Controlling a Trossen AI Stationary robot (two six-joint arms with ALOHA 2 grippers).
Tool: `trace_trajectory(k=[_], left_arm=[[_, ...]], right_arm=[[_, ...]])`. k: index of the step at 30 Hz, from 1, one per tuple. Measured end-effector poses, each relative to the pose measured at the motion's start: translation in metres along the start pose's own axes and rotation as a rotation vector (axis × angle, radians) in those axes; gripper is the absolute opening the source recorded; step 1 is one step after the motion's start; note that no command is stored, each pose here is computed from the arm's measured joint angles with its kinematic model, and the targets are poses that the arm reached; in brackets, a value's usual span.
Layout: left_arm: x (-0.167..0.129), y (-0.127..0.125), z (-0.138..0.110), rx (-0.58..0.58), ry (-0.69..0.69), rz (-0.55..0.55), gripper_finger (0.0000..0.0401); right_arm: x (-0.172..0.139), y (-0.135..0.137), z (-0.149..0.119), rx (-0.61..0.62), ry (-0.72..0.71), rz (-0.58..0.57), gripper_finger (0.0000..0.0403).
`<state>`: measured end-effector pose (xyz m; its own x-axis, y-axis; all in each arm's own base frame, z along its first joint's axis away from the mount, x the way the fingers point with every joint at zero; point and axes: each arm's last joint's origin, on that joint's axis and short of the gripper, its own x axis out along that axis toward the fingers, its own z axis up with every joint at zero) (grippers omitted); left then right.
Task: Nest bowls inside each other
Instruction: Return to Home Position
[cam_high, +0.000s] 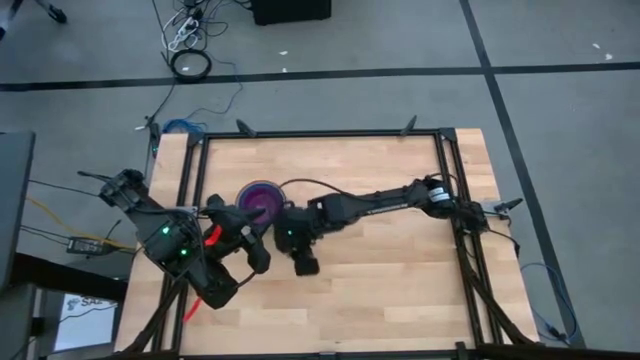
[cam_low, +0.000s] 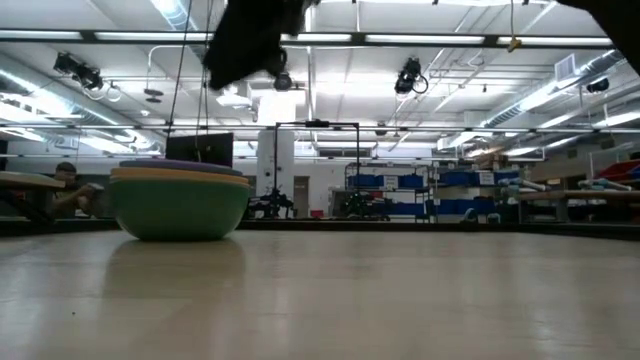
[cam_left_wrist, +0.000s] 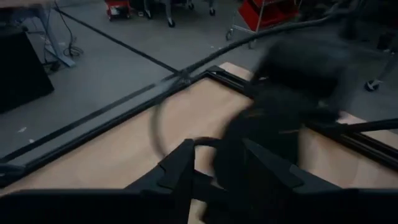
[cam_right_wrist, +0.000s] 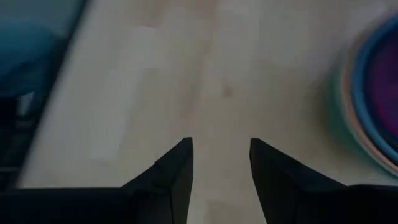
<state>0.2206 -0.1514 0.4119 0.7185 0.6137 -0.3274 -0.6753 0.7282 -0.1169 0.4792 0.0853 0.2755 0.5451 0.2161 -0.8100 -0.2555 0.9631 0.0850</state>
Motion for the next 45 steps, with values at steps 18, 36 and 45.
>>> trace_trajectory(k=[18,36,45], left_arm=[[0.008,0.009,0.028,0.151,-0.335,0.21,0.0138],[-0.025,0.11,0.1,0.079,-0.349,0.284,0.0138],[0.049,0.117,0.083,-0.007,-0.359,0.62,0.0138]], right_arm=[[-0.21,0.113,0.006,-0.455,-0.456,0.001,0.0146],[-0.448,0.094,-0.106,-0.385,-0.953,-0.044,0.0146],[-0.478,0.081,-0.129,-0.311,-1.042,-0.205,0.0146]])
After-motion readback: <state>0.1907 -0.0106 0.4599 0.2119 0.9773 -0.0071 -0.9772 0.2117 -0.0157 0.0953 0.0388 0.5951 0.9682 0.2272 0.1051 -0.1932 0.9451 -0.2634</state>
